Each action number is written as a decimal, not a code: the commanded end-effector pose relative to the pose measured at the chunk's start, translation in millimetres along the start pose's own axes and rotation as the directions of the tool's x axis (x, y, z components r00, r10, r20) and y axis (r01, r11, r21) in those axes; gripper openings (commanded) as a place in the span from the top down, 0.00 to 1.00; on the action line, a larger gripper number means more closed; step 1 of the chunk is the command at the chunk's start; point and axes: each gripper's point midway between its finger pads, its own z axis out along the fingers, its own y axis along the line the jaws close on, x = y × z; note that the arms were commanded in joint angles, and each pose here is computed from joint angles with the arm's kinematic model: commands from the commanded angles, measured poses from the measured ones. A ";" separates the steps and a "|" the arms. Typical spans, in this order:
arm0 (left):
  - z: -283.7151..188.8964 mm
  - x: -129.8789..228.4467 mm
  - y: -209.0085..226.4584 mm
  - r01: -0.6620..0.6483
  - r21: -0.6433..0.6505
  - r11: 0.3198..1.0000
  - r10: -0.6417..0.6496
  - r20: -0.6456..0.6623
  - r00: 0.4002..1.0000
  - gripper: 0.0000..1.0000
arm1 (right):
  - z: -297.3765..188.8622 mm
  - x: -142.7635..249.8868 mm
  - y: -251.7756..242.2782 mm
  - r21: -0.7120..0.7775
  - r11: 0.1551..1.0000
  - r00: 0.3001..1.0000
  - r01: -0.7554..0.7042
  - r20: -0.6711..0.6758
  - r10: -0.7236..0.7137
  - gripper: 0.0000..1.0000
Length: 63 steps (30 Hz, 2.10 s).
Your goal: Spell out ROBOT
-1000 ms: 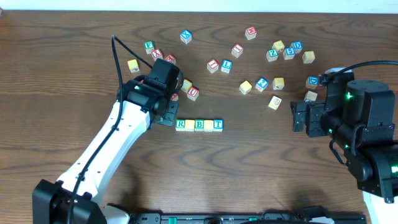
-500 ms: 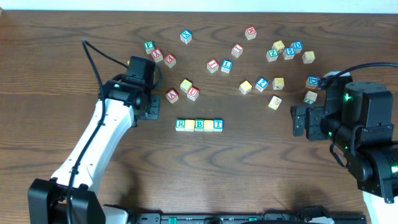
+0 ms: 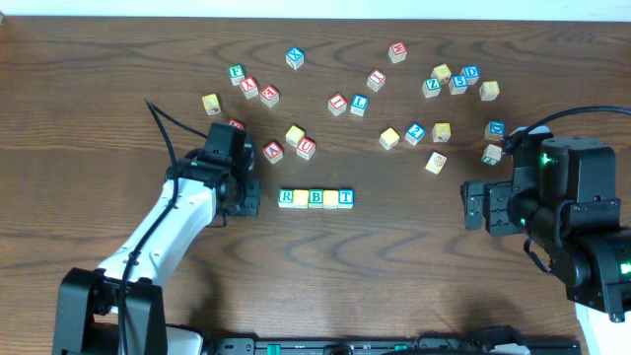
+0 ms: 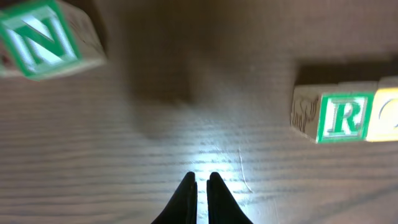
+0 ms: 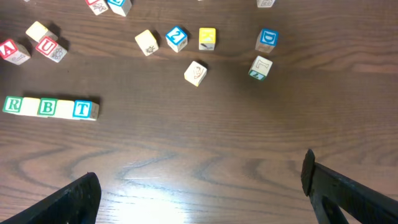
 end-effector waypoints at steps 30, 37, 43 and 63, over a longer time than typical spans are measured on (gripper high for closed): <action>25.4 3.4 -23.8 -0.062 0.148 0.987 0.067 -0.027 0.997 0.92 | -5.2 -5.6 -3.1 0.012 1.000 1.000 0.005 0.025 -0.006 0.01; 32.2 1.0 -23.8 -0.062 0.148 0.987 0.067 -0.026 0.997 0.92 | -5.2 -5.3 -3.1 0.012 1.000 1.000 0.005 0.024 -0.006 0.01; 34.7 0.1 -23.8 -0.063 0.149 0.987 0.067 -0.025 0.997 0.93 | -5.2 -5.4 -3.1 0.012 1.000 1.000 0.005 0.025 -0.006 0.01; 42.8 2.8 -31.0 -0.085 0.193 0.977 0.094 -0.036 0.995 0.93 | -5.2 -5.5 -3.1 0.012 1.000 1.000 0.005 0.025 -0.006 0.01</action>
